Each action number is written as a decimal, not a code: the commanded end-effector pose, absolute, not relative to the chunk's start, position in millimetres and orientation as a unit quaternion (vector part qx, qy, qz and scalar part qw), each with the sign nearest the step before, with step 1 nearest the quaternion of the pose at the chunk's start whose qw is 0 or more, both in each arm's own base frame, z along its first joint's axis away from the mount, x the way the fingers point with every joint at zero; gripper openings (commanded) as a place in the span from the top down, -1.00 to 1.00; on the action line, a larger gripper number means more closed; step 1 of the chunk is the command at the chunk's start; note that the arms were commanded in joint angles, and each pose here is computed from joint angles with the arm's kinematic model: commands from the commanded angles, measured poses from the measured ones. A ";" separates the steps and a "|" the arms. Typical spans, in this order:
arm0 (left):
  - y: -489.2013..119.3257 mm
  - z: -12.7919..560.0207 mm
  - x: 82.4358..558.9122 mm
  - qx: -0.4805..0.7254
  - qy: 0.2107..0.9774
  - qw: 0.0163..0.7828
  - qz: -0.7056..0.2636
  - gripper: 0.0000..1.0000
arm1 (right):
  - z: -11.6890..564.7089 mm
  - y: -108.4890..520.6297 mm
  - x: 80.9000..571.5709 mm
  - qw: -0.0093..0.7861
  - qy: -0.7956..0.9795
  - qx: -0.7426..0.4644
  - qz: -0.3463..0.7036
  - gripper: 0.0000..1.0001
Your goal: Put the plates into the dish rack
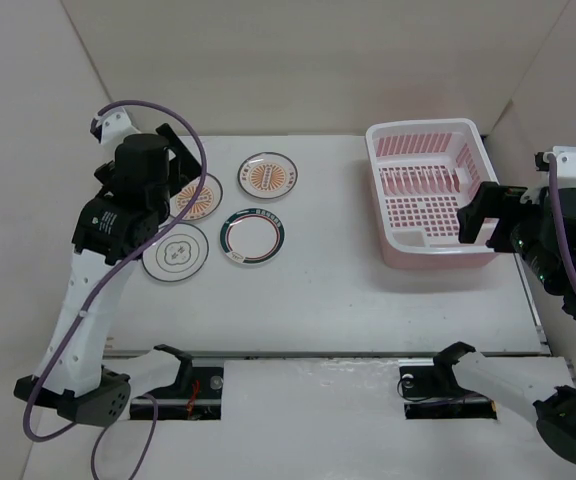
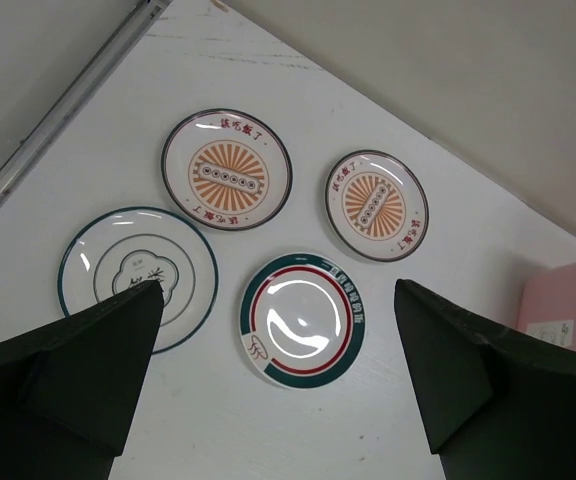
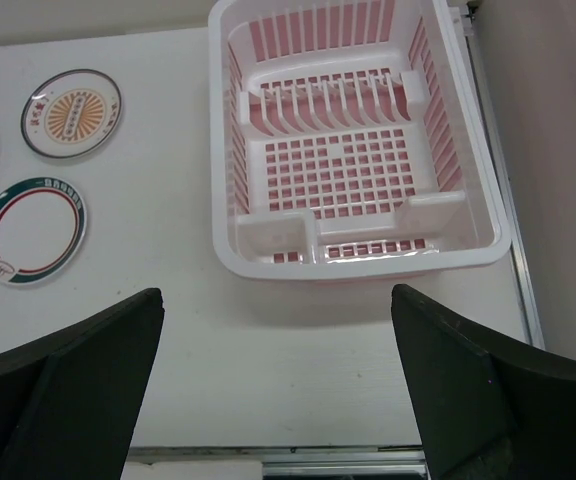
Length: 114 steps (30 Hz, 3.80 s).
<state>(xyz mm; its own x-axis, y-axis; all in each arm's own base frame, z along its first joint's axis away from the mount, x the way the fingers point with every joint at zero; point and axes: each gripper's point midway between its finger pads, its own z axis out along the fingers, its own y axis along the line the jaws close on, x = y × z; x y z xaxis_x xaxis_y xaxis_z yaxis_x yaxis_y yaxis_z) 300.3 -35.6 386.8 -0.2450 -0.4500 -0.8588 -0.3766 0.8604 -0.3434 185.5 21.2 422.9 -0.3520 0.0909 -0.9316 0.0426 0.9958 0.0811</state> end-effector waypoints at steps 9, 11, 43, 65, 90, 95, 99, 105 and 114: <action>-34.1 382.5 309.9 -0.282 0.785 0.551 -0.021 -1.00 | 441.0 25.4 199.3 0.590 0.805 0.049 0.021 -1.00; -34.5 372.9 312.6 -0.292 0.791 0.538 -0.014 -1.00 | 443.1 41.3 208.4 0.590 0.806 0.034 0.047 -1.00; 74.9 111.7 517.2 -0.213 0.856 0.431 -0.191 -0.82 | 426.1 191.8 207.2 0.536 0.747 -0.214 0.329 -1.00; 81.9 39.1 513.8 -0.253 0.873 0.372 -0.186 0.06 | 437.6 198.5 211.9 0.542 0.744 -0.223 0.321 -1.00; 80.9 174.6 530.4 -0.298 0.832 0.425 -0.195 1.00 | 383.6 194.5 260.7 0.539 0.801 -0.181 0.190 -1.00; 67.8 234.9 524.0 -0.317 0.818 0.435 -0.204 1.00 | 357.6 217.9 295.0 0.552 0.797 -0.209 0.130 -1.00; 49.5 247.4 508.2 -0.354 0.826 0.373 -0.231 1.00 | 343.3 252.8 320.0 0.572 0.777 -0.252 0.071 -1.00; 5.3 273.7 481.8 -0.365 0.821 0.359 -0.251 1.00 | 342.9 309.2 360.5 0.601 0.735 -0.313 0.027 -1.00; -68.4 308.0 444.9 -0.354 0.809 0.314 -0.348 1.00 | 347.9 397.7 360.6 0.616 0.656 -0.432 0.047 -0.98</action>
<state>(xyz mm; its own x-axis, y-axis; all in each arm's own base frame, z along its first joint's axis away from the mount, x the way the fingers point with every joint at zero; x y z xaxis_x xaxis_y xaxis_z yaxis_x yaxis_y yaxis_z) 459.7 -46.9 259.4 -0.5667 -0.7736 -0.2834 -0.4263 0.5697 -0.7027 355.8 375.3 293.1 -0.0180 -0.5829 -0.8123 -0.6433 0.6287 -0.4369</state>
